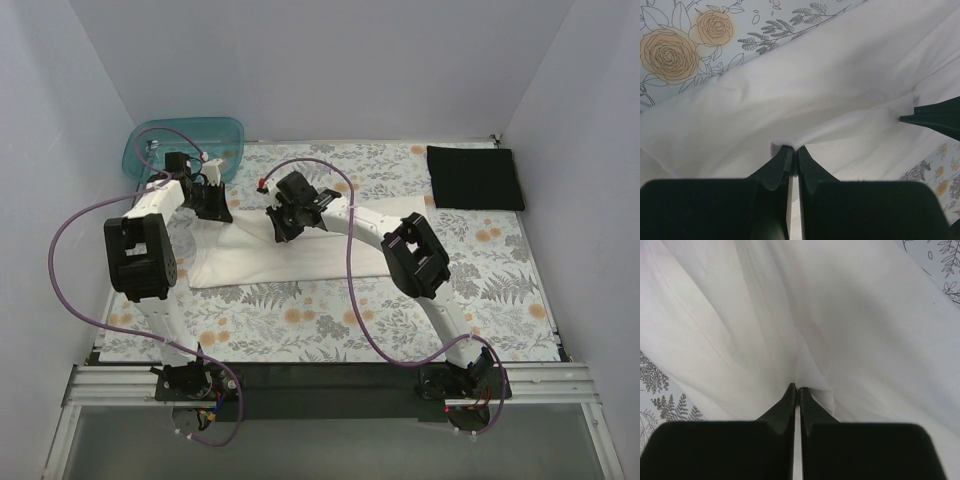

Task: Fold and stack the t-shirts
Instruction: Fold the tshirt

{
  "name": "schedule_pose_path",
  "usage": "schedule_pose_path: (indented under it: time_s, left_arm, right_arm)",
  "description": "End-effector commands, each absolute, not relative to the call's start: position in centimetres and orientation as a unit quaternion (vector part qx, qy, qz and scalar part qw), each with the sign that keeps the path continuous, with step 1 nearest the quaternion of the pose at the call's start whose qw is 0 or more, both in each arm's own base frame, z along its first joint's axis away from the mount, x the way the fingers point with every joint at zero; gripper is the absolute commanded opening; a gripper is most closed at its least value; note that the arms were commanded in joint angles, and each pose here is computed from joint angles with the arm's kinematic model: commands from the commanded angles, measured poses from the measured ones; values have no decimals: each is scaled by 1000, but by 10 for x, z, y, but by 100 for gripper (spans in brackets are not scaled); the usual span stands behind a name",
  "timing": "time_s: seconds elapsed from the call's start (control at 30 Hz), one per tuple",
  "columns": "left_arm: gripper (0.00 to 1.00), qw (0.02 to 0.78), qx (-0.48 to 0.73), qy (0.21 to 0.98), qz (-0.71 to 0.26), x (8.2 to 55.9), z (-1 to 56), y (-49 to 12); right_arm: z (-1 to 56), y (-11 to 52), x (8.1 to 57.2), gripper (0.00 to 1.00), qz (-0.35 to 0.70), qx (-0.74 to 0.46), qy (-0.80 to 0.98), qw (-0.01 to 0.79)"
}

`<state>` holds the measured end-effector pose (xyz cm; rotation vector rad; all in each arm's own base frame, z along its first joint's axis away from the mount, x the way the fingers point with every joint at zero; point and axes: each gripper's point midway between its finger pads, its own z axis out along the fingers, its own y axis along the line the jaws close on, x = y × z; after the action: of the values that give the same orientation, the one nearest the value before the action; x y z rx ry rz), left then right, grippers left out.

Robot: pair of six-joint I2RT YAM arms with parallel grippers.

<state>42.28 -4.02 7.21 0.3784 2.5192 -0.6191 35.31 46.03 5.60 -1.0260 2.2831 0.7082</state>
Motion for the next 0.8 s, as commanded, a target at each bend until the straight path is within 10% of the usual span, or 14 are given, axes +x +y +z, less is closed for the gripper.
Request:
schedule_pose_path:
  time_s: [0.0, 0.77]
  left_arm:
    - [0, 278, 145, 922, -229, 437, 85, -43]
    - [13, 196, 116, 948, -220, 371, 99, -44]
  right_arm:
    - [83, 464, 364, 1, 291, -362, 839, 282]
    - [83, 458, 323, 1, 380, -337, 840, 190]
